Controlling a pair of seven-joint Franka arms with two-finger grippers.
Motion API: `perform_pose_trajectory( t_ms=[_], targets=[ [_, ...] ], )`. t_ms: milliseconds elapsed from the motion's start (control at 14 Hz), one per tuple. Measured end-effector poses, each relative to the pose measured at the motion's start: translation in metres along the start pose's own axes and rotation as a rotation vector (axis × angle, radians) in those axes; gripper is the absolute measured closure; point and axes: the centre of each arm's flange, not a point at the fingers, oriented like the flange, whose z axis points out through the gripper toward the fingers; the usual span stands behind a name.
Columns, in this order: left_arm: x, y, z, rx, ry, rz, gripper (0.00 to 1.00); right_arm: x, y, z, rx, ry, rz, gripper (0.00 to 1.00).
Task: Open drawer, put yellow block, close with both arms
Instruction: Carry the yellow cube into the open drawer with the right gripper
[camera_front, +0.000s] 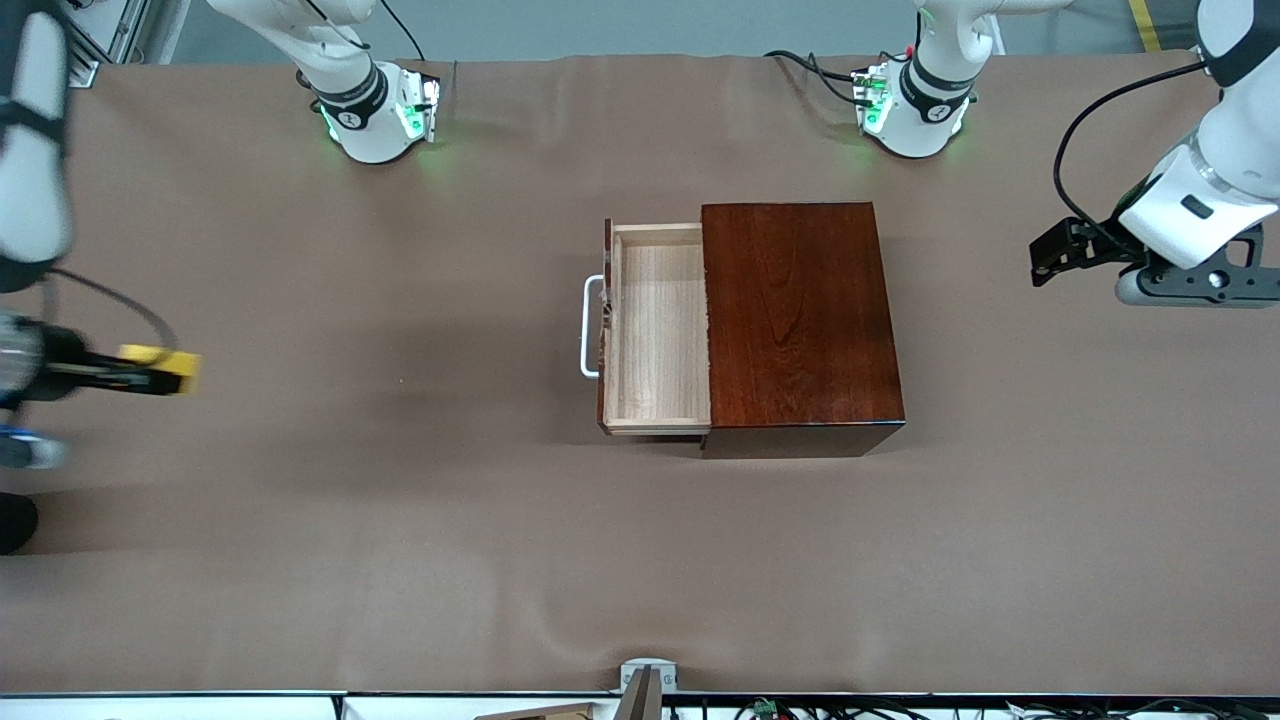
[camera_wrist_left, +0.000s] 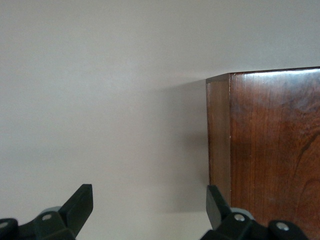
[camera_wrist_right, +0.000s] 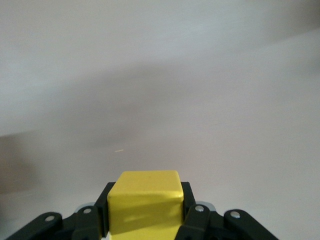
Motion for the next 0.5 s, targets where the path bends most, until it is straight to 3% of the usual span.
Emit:
perform_pose_trajectory(
  t_ms=[142, 499],
  targets=[
    [0.001, 0.002, -0.007, 0.001, 0.014, 0.003, 0.00, -0.021, -0.086, 0.010, 0.028, 0.008, -0.043, 0.44],
    [0.002, 0.009, -0.014, 0.000, 0.028, 0.017, 0.00, -0.091, -0.277, 0.040, 0.110, 0.151, -0.069, 0.44]
  ],
)
